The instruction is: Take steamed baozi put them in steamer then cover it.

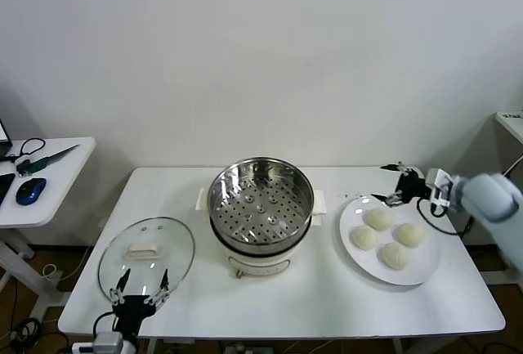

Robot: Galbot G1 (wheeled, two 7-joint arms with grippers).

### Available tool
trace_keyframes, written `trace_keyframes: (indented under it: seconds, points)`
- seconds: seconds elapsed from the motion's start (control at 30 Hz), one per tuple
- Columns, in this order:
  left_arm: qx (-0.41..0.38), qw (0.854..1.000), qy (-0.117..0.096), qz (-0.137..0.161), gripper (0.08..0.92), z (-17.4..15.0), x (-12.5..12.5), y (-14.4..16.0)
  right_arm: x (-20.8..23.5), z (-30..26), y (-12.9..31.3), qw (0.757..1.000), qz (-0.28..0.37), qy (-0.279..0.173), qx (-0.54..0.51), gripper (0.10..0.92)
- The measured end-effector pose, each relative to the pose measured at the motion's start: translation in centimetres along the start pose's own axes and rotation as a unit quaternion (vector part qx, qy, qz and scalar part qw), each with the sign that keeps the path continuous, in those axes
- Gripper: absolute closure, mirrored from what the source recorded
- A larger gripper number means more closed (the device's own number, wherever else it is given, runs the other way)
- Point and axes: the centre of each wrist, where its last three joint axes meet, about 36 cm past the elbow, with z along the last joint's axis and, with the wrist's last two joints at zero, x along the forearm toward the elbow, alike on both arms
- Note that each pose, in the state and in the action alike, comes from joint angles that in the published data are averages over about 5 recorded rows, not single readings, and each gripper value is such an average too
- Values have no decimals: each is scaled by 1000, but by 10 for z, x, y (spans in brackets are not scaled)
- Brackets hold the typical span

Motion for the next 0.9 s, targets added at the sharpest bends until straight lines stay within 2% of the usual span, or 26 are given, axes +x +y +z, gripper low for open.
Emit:
trace_keyframes:
  seconds: [0.17, 0.37, 0.9]
  points:
    - [1, 1000, -1, 0, 177, 1, 0, 0, -4, -5, -29, 995, -78, 48, 29, 200]
    - [2, 1000, -4, -3, 177, 2, 0, -1, -24, -8, -51, 987, -131, 86, 38, 200]
    - [1, 1000, 1, -10, 177, 6, 0, 0, -104, -8, -61, 971, -180, 149, 43, 200]
